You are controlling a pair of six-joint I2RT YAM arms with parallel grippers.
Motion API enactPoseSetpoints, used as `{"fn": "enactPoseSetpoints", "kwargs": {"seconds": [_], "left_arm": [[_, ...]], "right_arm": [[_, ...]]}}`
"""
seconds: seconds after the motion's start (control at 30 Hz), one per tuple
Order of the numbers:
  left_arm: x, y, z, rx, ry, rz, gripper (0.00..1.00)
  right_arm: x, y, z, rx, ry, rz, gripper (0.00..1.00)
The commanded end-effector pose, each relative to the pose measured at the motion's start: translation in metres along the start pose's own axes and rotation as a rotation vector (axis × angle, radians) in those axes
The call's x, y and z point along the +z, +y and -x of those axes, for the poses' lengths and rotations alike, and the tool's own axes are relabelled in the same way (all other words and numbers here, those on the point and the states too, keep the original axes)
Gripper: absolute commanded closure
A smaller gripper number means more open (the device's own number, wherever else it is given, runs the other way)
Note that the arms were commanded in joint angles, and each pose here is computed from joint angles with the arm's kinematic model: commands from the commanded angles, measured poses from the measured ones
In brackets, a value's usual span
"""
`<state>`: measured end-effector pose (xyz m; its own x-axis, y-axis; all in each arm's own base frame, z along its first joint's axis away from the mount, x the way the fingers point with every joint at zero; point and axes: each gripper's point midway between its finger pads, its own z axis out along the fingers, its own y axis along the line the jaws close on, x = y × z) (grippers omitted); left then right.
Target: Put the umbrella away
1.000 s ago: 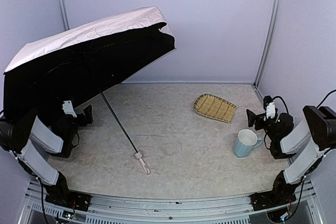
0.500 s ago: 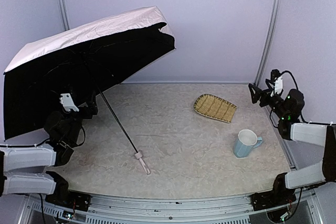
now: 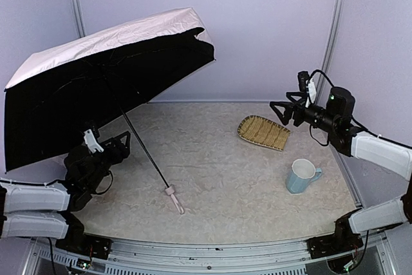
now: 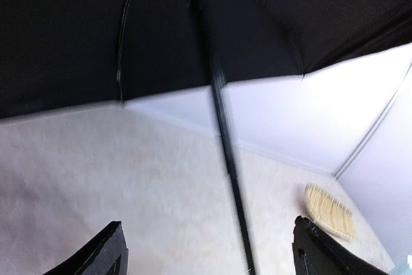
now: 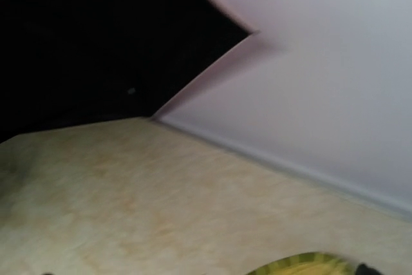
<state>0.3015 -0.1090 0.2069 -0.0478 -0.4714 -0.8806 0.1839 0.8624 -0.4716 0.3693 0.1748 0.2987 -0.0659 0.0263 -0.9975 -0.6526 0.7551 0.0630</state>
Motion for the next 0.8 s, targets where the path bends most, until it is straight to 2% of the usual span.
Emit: {"fn": "enactPoseSetpoints", "kwargs": {"seconds": [0.0, 0.07, 0.13, 0.3, 0.4, 0.47, 0.6, 0.77], "left_arm": [[0.021, -0.017, -0.014, -0.191, 0.089, -0.154, 0.14], [0.028, -0.011, -0.022, -0.224, 0.11, -0.15, 0.17], [0.031, -0.019, -0.025, -0.233, 0.128, -0.212, 0.2], [0.037, -0.048, -0.028, -0.164, 0.169, -0.363, 0.17], [0.041, -0.046, -0.032, -0.176, 0.189, -0.366, 0.17], [0.045, -0.041, -0.034, -0.201, 0.202, -0.358, 0.21], [0.061, -0.035, -0.046, -0.237, 0.269, -0.345, 0.41], [0.064, -0.046, -0.048, -0.222, 0.29, -0.402, 0.78]], "right_arm": [[0.014, 0.023, -0.003, 0.034, 0.029, 0.063, 0.0], [0.02, 0.031, -0.008, 0.039, 0.043, 0.086, 0.01], [0.026, 0.038, -0.014, 0.045, 0.061, 0.107, 0.01], [0.036, 0.045, -0.023, 0.041, 0.079, 0.119, 0.01], [0.041, 0.049, -0.021, 0.036, 0.089, 0.132, 0.01], [0.043, 0.052, -0.019, 0.027, 0.086, 0.141, 0.01], [0.045, 0.055, -0.015, 0.014, 0.075, 0.14, 0.01], [0.047, 0.054, -0.016, 0.018, 0.074, 0.132, 0.01]]}}
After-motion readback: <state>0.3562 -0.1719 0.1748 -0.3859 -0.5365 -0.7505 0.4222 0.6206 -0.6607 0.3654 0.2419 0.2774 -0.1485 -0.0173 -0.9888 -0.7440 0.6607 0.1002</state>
